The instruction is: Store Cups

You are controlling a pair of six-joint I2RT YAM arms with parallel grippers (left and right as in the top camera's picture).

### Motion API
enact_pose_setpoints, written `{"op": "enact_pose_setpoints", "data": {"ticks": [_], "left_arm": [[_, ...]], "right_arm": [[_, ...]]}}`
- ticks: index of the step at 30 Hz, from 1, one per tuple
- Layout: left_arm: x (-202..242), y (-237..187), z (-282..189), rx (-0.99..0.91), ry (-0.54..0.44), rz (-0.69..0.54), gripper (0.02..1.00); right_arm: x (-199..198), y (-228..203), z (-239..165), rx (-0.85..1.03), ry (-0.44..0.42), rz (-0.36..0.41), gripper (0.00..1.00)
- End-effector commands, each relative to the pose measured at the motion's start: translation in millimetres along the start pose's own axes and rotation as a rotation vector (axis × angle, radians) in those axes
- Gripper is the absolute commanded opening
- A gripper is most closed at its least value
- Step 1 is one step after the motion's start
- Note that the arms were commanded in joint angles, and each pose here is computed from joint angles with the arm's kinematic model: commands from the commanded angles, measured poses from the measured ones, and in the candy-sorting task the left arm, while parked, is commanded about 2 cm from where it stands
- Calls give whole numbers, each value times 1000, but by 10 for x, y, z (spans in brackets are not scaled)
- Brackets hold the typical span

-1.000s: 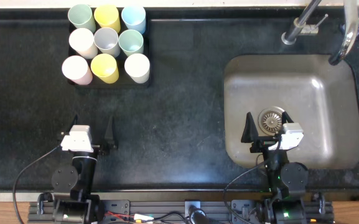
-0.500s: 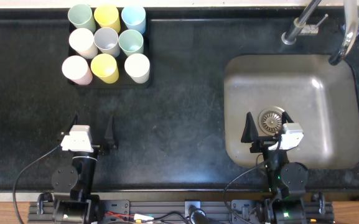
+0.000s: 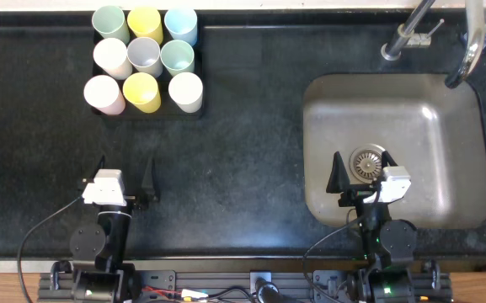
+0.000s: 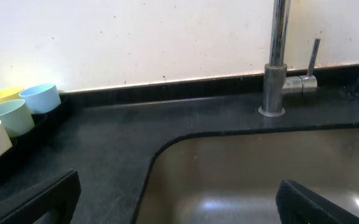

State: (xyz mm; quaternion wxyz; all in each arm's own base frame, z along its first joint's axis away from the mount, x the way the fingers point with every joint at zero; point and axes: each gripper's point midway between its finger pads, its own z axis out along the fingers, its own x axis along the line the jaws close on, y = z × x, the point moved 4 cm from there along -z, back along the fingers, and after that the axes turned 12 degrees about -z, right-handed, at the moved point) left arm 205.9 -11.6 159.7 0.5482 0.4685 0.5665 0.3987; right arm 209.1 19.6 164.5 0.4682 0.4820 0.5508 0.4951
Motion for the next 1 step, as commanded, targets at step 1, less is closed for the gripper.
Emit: {"op": "enact_pose_setpoints", "data": {"ticks": [1], "left_arm": [[-15, -2, -3, -3, -12, 26, 998]], "right_arm": [[2, -29, 1, -3, 4, 5, 998]]}}
